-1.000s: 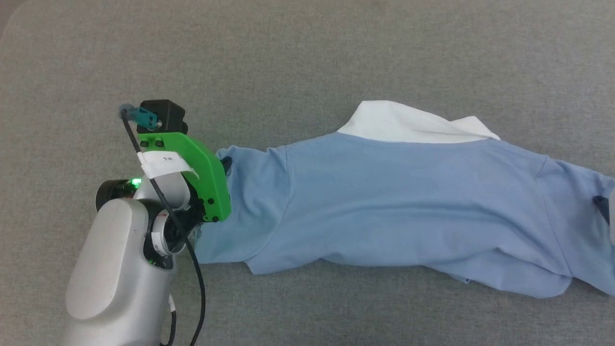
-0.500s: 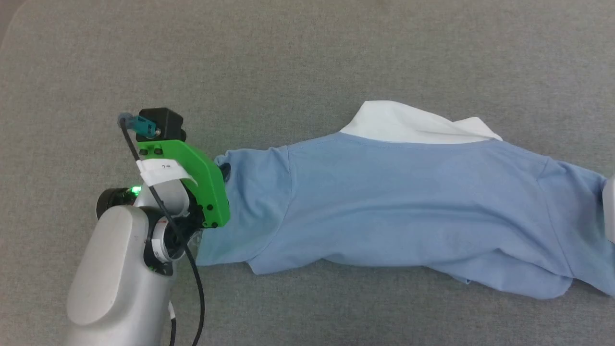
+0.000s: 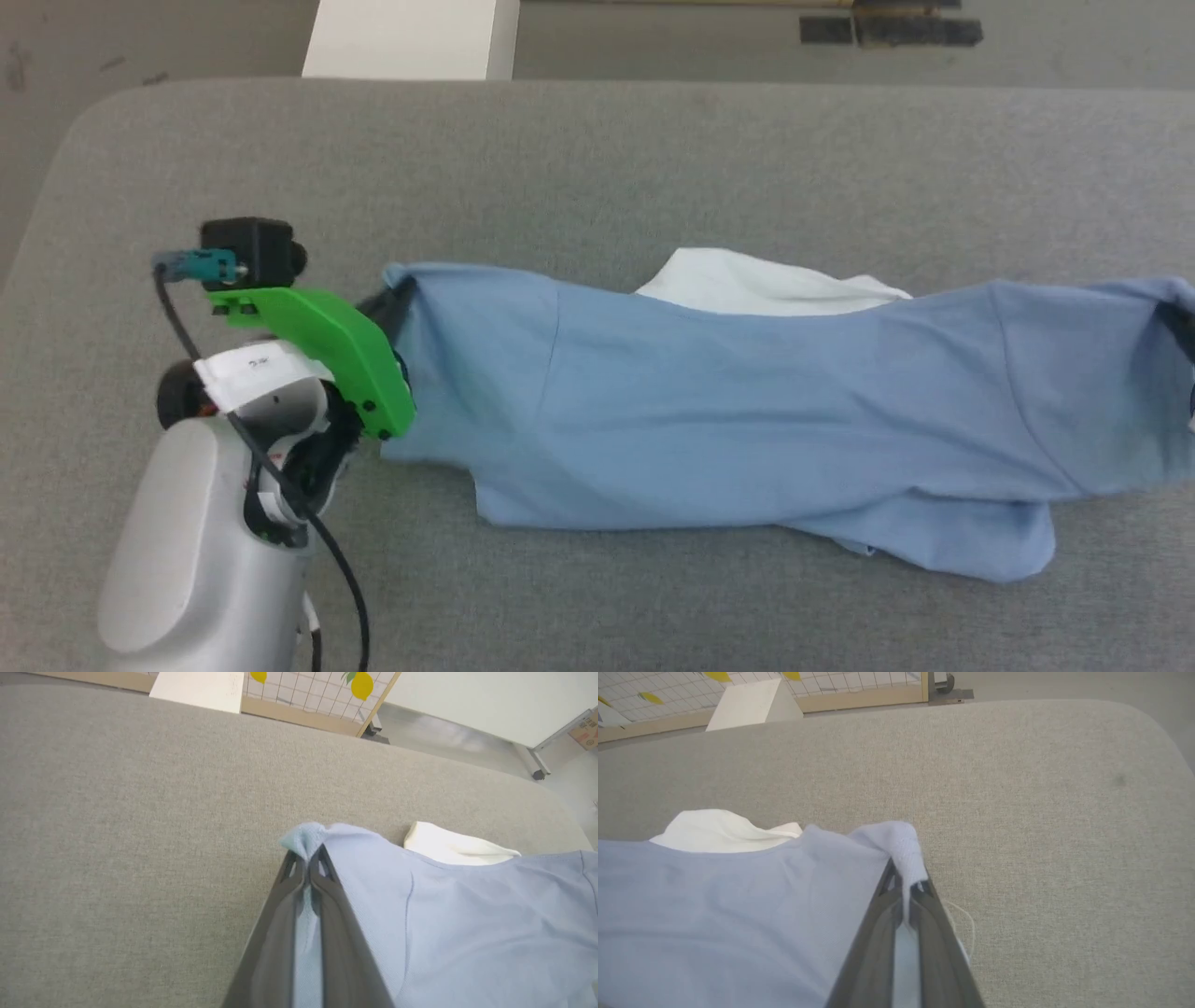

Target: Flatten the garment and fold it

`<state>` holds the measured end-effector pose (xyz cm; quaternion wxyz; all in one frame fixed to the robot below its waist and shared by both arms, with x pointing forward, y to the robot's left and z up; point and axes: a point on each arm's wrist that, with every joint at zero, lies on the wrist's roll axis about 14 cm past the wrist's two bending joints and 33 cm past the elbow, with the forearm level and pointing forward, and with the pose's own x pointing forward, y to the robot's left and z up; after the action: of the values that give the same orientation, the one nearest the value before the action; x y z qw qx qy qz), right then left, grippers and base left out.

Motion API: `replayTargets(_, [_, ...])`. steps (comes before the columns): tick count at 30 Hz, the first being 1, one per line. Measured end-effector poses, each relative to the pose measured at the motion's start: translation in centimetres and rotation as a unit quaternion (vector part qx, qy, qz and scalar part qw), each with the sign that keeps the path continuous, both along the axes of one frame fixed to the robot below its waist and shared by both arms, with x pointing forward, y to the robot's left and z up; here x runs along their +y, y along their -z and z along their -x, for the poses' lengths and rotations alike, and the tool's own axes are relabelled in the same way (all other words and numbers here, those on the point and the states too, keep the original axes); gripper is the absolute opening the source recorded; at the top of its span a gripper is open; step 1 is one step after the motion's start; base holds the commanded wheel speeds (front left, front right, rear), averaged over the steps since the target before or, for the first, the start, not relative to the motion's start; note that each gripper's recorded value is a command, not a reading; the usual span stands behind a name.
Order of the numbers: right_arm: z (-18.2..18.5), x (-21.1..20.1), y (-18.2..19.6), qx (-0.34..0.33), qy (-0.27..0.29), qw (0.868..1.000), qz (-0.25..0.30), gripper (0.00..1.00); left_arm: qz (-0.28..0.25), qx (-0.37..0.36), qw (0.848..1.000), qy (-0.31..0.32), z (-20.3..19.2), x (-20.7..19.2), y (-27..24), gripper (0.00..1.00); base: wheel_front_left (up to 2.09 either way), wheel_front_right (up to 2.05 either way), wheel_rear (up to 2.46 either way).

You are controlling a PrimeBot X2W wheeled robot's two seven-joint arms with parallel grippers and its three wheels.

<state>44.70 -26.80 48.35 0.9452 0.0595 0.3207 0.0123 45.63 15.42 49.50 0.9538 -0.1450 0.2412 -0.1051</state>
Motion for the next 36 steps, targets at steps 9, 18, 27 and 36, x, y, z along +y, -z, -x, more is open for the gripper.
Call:
replayTargets(9, [-1.5,1.8,-12.7,-0.189,-0.022,0.981,-0.044,0.0,-0.014,-0.203,0.979,-0.025,-2.0,0.7,-11.7,0.0,0.0,0.0,0.0])
replayTargets(18, [-1.2,2.1,-25.2,-0.35,-0.035,0.934,-0.065,0.0,-0.011,-0.366,0.929,-0.059,-1.2,2.0,-23.6,0.0,0.0,0.0,0.0])
replayTargets(27, [-1.0,3.2,-30.5,-0.414,-0.044,0.904,-0.092,0.0,-0.015,-0.459,0.883,-0.094,0.3,4.2,-31.2,0.0,0.0,0.0,0.0])
replayTargets(36, [-3.5,4.1,-30.4,-0.394,-0.047,0.913,-0.094,0.0,-0.048,-0.436,0.894,-0.097,-2.6,4.8,-30.9,0.0,0.0,0.0,0.0])
